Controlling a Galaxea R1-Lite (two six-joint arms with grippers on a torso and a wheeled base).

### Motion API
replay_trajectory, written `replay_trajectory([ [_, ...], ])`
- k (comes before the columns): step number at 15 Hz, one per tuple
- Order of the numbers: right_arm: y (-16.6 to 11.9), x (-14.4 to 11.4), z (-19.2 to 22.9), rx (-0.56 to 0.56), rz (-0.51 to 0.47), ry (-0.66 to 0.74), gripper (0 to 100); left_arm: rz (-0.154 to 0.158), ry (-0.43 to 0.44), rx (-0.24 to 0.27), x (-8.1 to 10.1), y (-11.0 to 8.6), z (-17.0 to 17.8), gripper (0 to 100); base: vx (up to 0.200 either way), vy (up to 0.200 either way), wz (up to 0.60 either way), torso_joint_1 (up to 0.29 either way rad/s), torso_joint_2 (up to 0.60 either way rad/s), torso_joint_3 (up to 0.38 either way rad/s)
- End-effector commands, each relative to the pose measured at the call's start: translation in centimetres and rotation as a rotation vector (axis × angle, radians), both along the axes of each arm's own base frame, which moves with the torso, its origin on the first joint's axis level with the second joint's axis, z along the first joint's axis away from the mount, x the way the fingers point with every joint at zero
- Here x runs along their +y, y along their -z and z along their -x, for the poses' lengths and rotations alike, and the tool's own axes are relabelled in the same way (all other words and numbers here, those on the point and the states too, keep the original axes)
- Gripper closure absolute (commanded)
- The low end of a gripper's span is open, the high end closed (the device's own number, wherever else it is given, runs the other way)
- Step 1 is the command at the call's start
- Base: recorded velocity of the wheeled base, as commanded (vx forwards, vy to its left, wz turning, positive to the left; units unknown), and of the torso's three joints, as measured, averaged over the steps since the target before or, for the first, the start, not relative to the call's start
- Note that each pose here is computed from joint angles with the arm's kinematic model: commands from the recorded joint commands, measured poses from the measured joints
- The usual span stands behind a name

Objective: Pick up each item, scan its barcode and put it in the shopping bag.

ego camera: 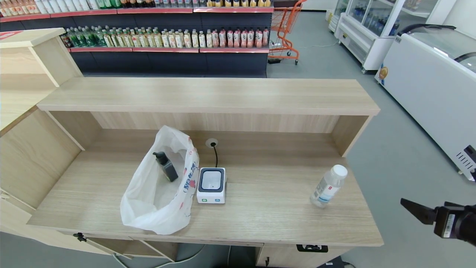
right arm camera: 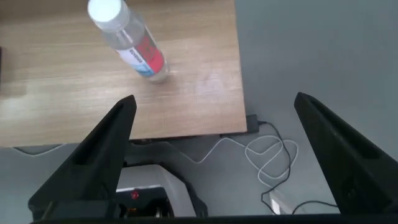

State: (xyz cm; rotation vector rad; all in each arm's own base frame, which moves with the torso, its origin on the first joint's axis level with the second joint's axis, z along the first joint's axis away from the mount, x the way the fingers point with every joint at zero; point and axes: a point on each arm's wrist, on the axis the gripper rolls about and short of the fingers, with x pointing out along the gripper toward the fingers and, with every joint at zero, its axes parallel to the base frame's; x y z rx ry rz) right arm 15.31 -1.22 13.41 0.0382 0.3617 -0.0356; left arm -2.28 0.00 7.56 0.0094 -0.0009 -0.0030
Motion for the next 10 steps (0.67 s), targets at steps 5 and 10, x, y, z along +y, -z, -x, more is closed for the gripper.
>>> replay_trajectory([
  [5,4.3,1.3,-2.0,0.157,0.027,-0.050,0,0.000,-0.001,0.001,0.0,0.0,0.0,0,0.000,0.000,0.00,0.000,0.00,0.000],
  [10,6.1,2.3,-4.6,0.148,0.069,-0.105,0,0.000,0.000,-0.001,0.0,0.0,0.0,0,0.000,0.000,0.00,0.000,0.00,0.000],
])
